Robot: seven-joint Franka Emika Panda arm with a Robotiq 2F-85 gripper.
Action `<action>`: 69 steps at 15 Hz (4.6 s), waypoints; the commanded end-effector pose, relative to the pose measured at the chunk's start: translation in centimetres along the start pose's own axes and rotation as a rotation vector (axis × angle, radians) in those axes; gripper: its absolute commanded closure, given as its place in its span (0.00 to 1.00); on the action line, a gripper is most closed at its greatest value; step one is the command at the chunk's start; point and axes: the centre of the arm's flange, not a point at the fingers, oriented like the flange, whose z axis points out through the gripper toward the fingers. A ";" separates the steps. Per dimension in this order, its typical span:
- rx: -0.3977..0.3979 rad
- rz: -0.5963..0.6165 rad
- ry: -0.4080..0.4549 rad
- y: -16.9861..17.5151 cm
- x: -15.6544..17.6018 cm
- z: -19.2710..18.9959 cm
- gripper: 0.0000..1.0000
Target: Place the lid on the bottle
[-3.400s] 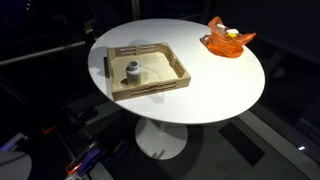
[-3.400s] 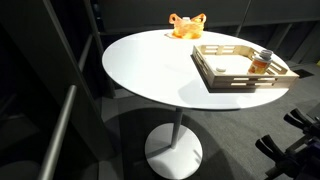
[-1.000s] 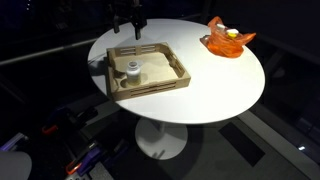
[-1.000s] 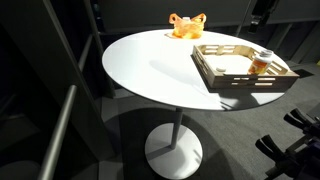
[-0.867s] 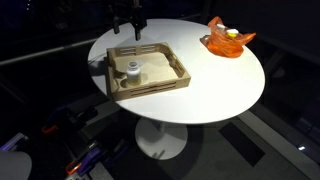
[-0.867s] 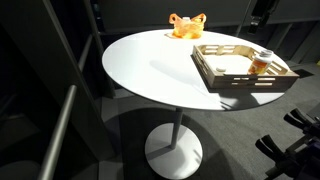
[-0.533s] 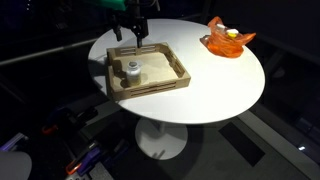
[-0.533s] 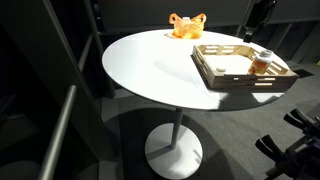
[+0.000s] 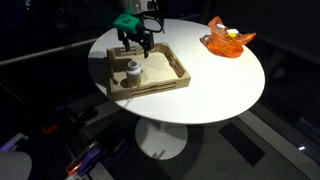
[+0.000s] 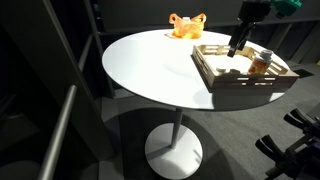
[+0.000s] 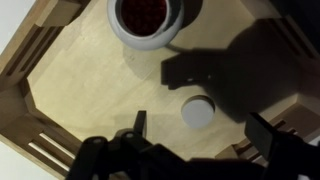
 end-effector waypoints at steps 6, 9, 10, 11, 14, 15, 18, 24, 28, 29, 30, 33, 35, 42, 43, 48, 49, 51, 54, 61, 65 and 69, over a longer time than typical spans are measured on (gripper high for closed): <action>0.018 -0.036 0.043 -0.2 3.1 3.4 0.00; 0.020 -0.038 0.030 -0.4 3.4 4.4 0.00; 0.019 -0.036 0.023 -0.4 3.4 4.7 0.00; 0.017 -0.035 0.018 -0.4 3.4 4.9 0.00; 0.003 -0.032 0.007 -0.4 3.6 5.3 0.00; 0.000 -0.032 0.006 -0.4 3.6 5.4 0.00; -0.002 -0.030 -0.002 -0.5 3.6 5.6 0.00; -0.015 -0.031 -0.009 -0.5 3.7 5.9 0.09; -0.015 -0.034 -0.016 -0.5 3.7 6.3 0.08; -0.015 -0.035 -0.018 -0.6 3.7 6.3 0.08; -0.014 -0.035 -0.020 -0.6 3.7 6.4 0.08; -0.012 -0.036 -0.025 -0.6 3.8 6.8 0.09; -0.015 -0.035 -0.024 -0.6 3.8 6.7 0.19; -0.021 -0.025 -0.003 -0.6 4.1 5.5 0.79; -0.023 -0.024 -0.001 -0.5 4.1 5.3 0.81; -0.028 -0.006 0.015 0.5 4.0 3.5 0.81; -0.034 -0.002 0.021 0.8 4.0 2.9 0.81; -0.040 0.004 0.033 1.3 4.0 1.6 0.81; -0.049 0.011 0.045 2.0 3.6 -0.5 0.81; -0.069 0.017 0.015 2.7 1.2 -5.0 0.81; -0.082 0.020 -0.015 3.2 -0.6 -6.0 0.81; -0.060 0.024 -0.037 3.6 -2.9 -5.9 0.81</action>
